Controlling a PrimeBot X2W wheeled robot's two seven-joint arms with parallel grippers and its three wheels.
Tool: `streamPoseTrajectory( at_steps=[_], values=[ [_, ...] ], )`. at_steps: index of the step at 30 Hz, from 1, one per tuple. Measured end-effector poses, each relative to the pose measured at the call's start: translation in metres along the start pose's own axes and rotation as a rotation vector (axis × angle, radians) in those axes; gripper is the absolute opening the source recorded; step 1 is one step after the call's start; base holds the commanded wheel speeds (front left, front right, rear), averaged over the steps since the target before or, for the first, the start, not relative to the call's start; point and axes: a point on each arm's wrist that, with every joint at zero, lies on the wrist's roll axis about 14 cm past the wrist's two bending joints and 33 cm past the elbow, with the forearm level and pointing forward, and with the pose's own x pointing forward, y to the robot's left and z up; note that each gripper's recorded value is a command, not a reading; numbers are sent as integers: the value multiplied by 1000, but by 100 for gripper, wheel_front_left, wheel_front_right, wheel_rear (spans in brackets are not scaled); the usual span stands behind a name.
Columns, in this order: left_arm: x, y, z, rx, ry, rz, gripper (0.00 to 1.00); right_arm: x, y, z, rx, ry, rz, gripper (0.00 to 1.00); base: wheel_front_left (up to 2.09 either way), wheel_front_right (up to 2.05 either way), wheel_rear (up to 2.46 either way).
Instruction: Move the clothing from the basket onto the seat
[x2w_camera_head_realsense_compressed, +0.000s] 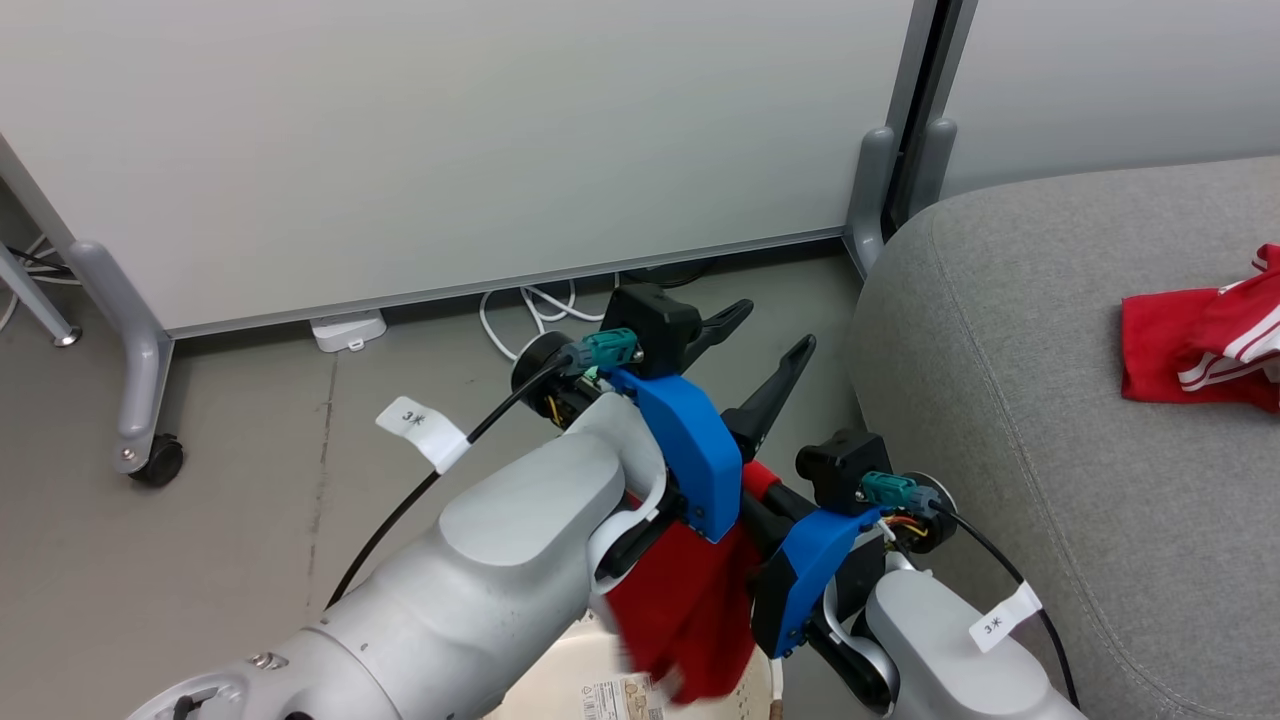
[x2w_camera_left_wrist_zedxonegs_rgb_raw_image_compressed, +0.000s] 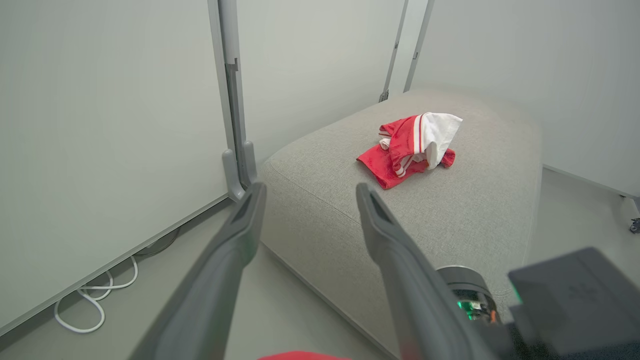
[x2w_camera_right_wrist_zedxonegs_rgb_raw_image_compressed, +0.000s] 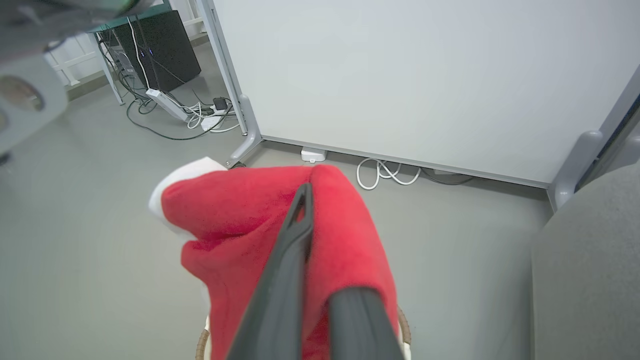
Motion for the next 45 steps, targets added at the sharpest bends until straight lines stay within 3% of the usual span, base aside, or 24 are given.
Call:
streamPoseTrajectory(
  at_steps=[8,19,32,45],
  values=[
    [-13,20,-2,-23,-50,75,100,-1,-6,8,12,-35,-21,0,0,0,0],
    [-63,64,-6,-37,-165,227,100,1,-28,21,18,-94,-86,0,0,0,0],
    [-129,83,-38,-55,-243,421,100,-11,-43,25,27,-114,-142,0,0,0,0],
    [-141,86,-54,-60,-234,474,100,-25,-54,25,41,-116,-188,0,0,0,0]
  ],
)
